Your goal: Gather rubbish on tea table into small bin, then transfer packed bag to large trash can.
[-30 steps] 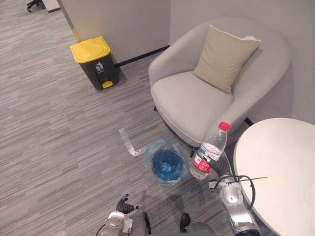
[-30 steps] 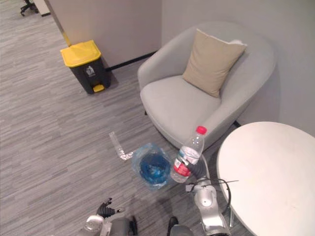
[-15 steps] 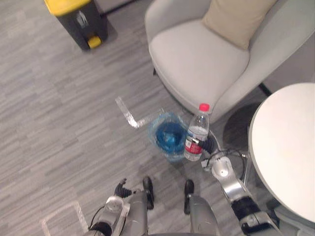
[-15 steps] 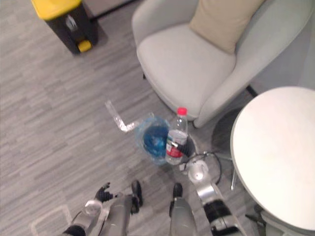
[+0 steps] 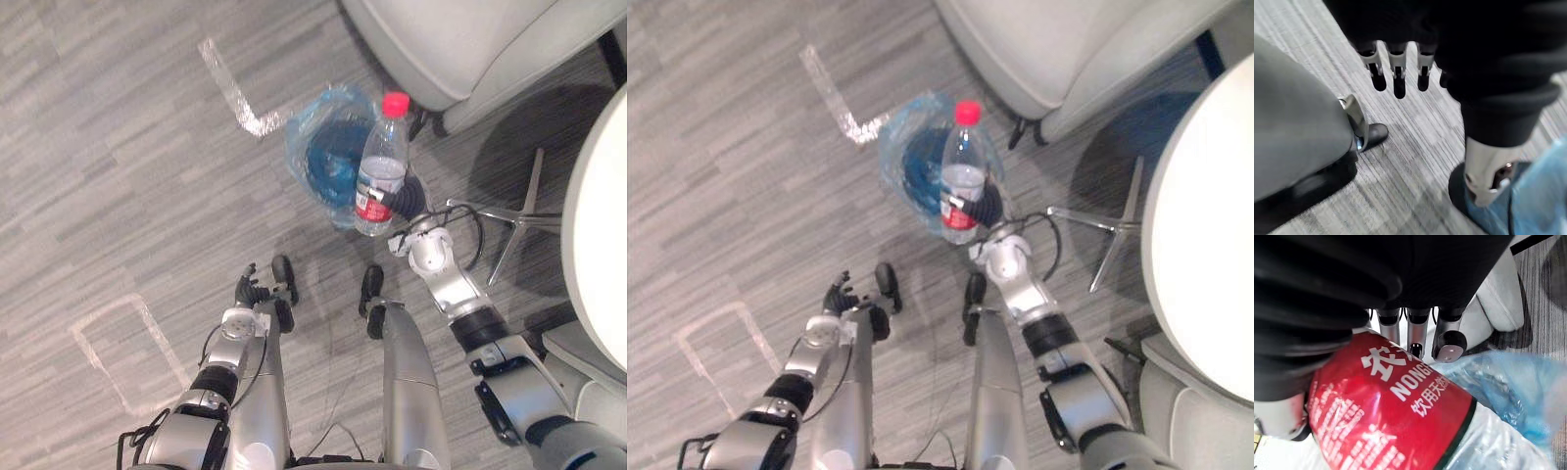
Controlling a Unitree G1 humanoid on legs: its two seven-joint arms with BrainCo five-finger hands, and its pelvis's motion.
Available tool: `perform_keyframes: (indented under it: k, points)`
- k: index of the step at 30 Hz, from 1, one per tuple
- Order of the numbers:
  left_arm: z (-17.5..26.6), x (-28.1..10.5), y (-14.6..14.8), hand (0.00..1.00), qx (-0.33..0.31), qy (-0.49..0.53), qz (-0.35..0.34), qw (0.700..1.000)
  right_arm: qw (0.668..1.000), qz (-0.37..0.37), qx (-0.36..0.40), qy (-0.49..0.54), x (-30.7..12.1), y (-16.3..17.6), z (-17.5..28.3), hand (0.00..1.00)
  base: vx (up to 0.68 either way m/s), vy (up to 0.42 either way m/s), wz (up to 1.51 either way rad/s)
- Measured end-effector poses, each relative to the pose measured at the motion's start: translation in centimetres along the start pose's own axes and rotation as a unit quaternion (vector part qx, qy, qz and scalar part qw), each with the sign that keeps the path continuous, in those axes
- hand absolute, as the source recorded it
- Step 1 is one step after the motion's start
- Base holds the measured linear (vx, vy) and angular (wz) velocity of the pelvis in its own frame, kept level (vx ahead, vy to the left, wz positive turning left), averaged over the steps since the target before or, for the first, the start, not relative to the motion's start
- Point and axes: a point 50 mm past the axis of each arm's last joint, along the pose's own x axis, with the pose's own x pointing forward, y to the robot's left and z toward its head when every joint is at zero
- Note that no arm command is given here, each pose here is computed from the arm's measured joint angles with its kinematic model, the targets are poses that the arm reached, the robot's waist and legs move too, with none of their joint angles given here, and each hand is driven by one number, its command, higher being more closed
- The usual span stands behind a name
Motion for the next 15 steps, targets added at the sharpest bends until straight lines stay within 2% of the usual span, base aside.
perform_keyframes:
  k: [8,9,15]
  points:
    - [2.6,0.9,0.2,0.00,-0.031,-0.040,0.016,0.999,0.999,-0.031,-0.016,0.003,2.3,-1.3,0.9,1.00,-0.02,-0.014,0.13]
    - [2.8,0.9,0.2,0.00,-0.032,-0.044,0.016,0.998,0.999,-0.032,-0.019,0.011,2.3,-1.3,0.6,0.00,-0.04,-0.016,0.15]
    - [3.1,1.0,0.1,0.00,-0.036,-0.048,0.016,0.998,0.997,-0.064,-0.008,0.045,2.6,-2.6,-0.5,0.00,-0.03,-0.020,0.07]
